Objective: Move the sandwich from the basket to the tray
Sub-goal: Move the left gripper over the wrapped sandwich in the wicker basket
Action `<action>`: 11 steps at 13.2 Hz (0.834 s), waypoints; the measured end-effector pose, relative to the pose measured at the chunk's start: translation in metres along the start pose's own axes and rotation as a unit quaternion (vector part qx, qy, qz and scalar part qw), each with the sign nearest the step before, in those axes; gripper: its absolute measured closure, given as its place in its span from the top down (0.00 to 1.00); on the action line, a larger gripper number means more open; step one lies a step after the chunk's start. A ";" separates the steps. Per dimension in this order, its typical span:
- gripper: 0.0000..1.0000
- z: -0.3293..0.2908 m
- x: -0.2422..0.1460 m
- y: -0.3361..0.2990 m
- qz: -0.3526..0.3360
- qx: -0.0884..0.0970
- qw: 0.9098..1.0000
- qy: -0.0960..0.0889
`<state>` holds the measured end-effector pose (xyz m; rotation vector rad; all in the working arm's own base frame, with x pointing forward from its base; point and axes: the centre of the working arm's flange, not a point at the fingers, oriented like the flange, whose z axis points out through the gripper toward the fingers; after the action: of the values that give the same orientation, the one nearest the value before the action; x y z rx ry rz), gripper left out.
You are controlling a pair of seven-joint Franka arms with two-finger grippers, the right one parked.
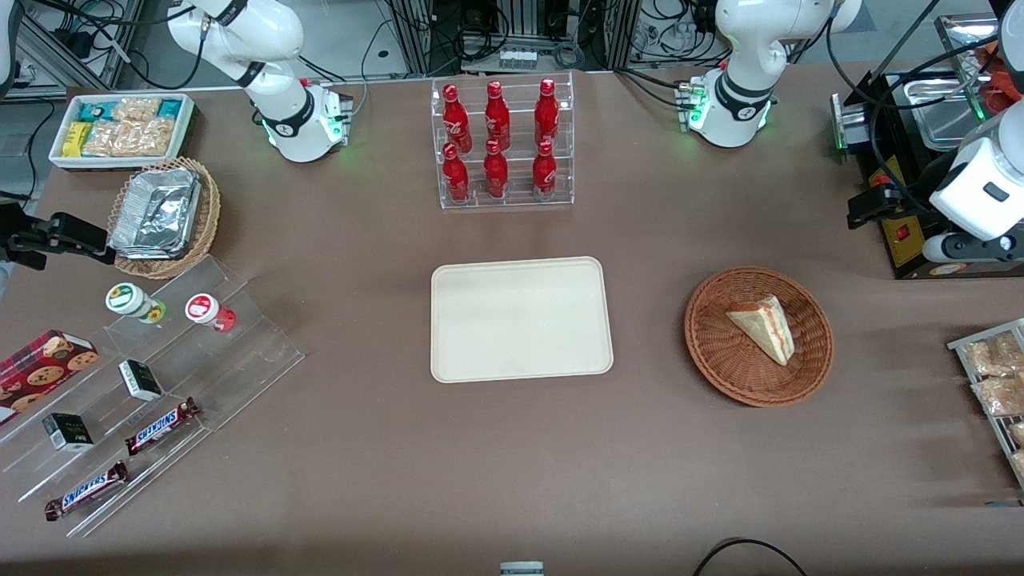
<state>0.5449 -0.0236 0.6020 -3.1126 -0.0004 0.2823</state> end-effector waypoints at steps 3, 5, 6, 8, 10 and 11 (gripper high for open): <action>1.00 0.002 0.001 0.002 0.001 0.000 1.000 -0.003; 1.00 0.007 0.004 0.003 0.003 0.000 1.000 -0.007; 1.00 0.010 0.008 0.003 0.003 0.000 1.000 -0.008; 1.00 0.022 0.016 0.003 0.003 0.000 1.000 -0.006; 1.00 0.041 0.026 0.004 0.003 0.000 1.000 -0.003; 1.00 0.053 0.031 0.004 0.003 0.000 1.000 -0.001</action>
<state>0.5655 -0.0268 0.5443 -3.1137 0.0088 0.2853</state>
